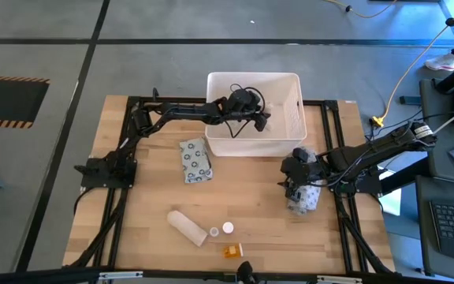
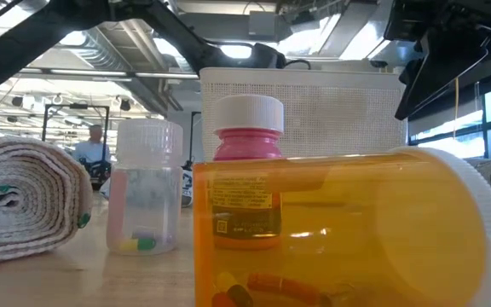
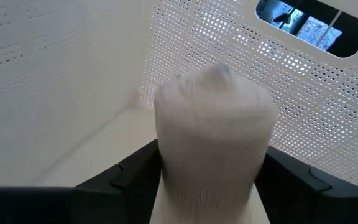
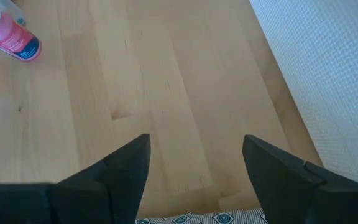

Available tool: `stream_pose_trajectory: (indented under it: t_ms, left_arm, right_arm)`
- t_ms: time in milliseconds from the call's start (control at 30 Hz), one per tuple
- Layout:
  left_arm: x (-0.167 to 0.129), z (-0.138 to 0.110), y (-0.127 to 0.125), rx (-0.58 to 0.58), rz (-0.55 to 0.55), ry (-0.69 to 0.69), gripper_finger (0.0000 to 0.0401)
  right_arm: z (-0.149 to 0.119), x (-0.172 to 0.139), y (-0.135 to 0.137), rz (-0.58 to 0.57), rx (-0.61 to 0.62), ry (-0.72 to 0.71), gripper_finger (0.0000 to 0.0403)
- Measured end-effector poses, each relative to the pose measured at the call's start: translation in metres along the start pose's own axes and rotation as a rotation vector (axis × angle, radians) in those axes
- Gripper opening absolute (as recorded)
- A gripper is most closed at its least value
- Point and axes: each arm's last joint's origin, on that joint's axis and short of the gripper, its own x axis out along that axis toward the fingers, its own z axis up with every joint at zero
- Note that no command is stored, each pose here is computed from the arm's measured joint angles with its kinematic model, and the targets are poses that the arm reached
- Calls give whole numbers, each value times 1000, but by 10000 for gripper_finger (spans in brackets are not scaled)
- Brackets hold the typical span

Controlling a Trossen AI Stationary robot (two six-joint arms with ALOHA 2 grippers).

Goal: Pick & place medical supplies in basket/bin
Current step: Put the top brown bandage into the white bin, then put the pink pill bottle into the white bin

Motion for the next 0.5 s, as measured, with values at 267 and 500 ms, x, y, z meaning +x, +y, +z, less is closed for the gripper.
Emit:
stream_pose_trajectory:
  t_ms: [267, 500]
  left_arm:
    - [0, -1, 0, -45, -11, 8, 248]
    - [0, 0, -1, -46, -49, 20, 261]
  right_arm:
    - [0, 0, 0, 0, 24, 0, 257]
    - [0, 0, 0, 0, 24, 1, 257]
